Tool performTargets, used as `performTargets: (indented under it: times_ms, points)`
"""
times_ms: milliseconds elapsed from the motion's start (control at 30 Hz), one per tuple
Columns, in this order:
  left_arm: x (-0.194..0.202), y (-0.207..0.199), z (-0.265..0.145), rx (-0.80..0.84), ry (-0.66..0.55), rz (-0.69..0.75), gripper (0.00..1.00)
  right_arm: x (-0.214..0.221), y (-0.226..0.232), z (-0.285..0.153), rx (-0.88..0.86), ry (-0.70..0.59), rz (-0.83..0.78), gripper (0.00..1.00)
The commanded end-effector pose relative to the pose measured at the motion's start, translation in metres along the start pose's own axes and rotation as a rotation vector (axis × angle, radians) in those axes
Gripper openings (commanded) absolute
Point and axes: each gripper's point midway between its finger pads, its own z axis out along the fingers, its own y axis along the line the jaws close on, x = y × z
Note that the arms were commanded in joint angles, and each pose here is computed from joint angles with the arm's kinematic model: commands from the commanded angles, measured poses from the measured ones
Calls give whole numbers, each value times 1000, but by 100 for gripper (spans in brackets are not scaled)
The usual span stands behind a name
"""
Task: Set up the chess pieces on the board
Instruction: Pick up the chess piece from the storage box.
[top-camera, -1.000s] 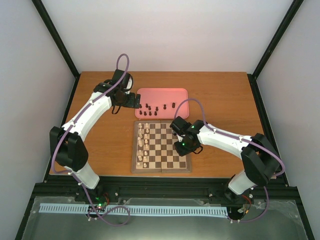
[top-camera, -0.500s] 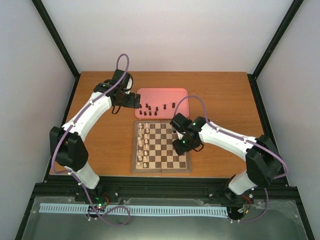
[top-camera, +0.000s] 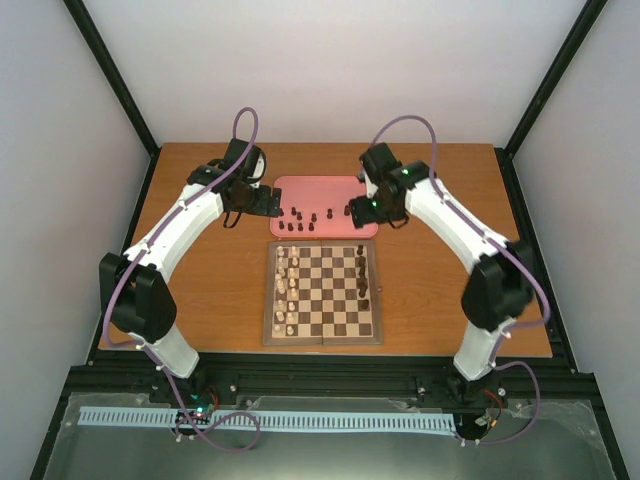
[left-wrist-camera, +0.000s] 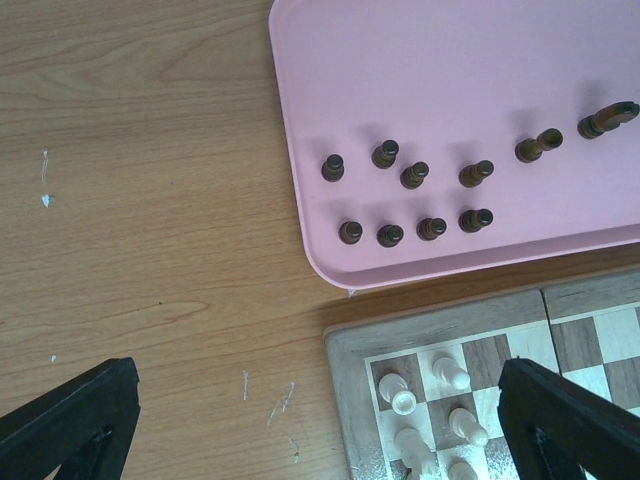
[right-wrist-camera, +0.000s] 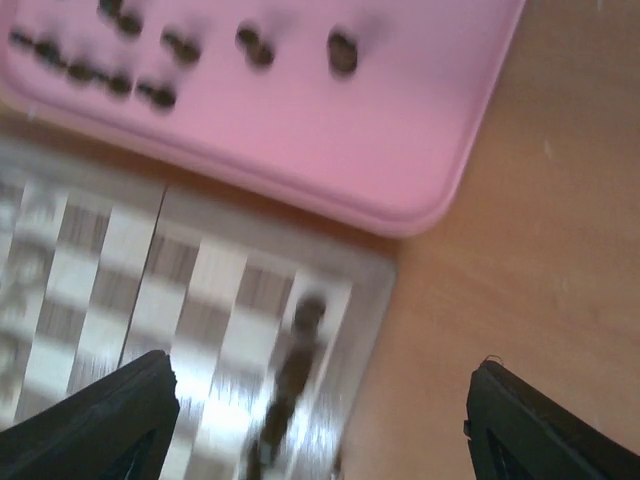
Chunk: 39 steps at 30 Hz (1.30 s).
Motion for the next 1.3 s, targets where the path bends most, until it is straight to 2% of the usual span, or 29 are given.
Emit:
performTargets:
  times_ms: [0, 167, 300, 400, 500, 700, 1000, 1267]
  points:
    - [-17, -7, -16, 25, -56, 12, 100, -53, 0, 45, -38, -14, 4, 77]
    - [-18, -6, -19, 17, -63, 14, 100, -93, 1, 88, -21, -42, 15, 75]
    - [-13, -5, -17, 17, -52, 14, 100, -109, 1, 119, -9, -44, 25, 72]
    - [-11, -6, -14, 20, -45, 13, 100, -124, -6, 131, 28, -72, 35, 72]
    - [-10, -6, -13, 24, -41, 12, 100, -141, -9, 136, 29, -98, 47, 68]
    - [-7, -5, -10, 15, -31, 15, 100, -137, -20, 160, 21, -58, 102, 59]
    - [-7, -4, -6, 9, -22, 16, 100, -116, -18, 171, -4, 25, 85, 59]
    - [-8, -5, -2, 12, -16, 14, 100, -107, -16, 184, -32, 61, 83, 53]
